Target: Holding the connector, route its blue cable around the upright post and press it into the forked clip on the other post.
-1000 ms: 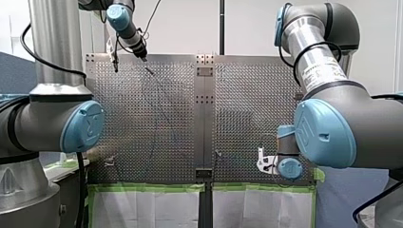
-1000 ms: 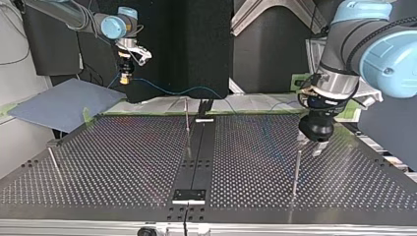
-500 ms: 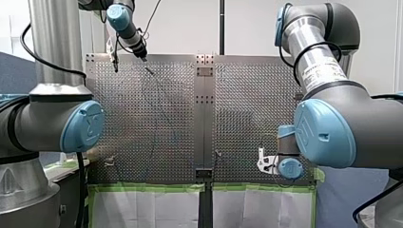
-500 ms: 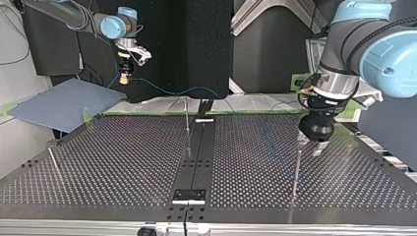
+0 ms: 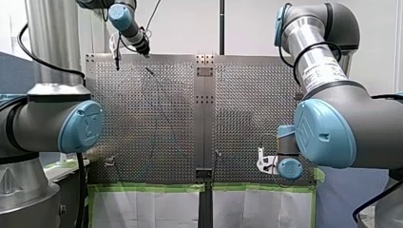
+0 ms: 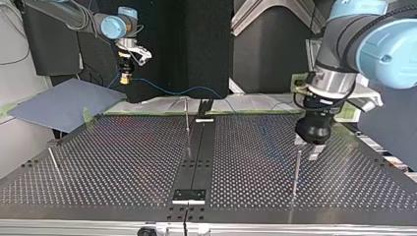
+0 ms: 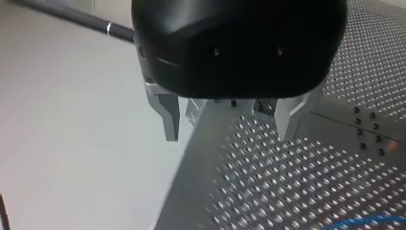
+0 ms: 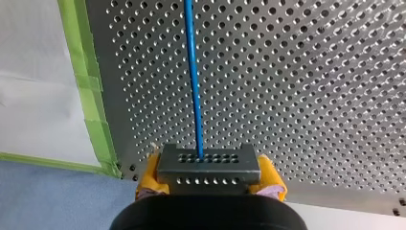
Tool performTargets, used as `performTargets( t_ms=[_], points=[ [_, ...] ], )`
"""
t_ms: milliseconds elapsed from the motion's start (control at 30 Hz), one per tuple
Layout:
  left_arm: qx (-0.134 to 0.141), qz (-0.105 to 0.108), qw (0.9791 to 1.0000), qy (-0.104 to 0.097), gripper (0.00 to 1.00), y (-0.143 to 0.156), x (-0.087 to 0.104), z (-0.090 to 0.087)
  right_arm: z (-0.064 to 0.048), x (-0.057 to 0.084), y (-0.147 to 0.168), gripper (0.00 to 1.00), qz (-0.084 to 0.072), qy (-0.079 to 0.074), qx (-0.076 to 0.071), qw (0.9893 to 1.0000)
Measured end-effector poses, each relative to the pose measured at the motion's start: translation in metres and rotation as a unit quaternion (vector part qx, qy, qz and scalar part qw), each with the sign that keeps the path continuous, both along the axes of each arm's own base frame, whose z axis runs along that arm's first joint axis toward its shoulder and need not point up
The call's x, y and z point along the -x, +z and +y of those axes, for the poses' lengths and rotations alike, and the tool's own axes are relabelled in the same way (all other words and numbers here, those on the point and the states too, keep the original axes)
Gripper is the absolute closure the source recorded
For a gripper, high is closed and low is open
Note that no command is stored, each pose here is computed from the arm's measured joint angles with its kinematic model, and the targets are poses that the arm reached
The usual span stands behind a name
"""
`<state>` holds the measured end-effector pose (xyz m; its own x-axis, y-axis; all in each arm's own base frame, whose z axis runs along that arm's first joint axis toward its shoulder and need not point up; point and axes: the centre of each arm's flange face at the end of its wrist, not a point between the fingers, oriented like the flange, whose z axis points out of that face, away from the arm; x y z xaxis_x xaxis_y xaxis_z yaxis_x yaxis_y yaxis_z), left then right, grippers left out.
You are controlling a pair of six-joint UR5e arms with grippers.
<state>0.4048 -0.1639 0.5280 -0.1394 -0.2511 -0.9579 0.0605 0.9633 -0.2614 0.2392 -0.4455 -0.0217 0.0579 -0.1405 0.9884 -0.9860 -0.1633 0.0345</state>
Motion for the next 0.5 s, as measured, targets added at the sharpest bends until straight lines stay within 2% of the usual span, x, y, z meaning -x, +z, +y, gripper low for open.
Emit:
performTargets(
  t_ms=[233, 500],
  points=[
    [-0.023, -0.032, 0.9991, -0.014, 0.0, 0.003, 0.016, -0.006, 0.001, -0.001, -0.001, 1.0, -0.001, 0.003, -0.002, 1.0],
    [-0.025, -0.036, 0.9988, -0.023, 0.0, -0.024, 0.017, -0.011, 0.002, -0.002, -0.002, 1.0, -0.004, 0.005, -0.004, 1.0]
  ],
)
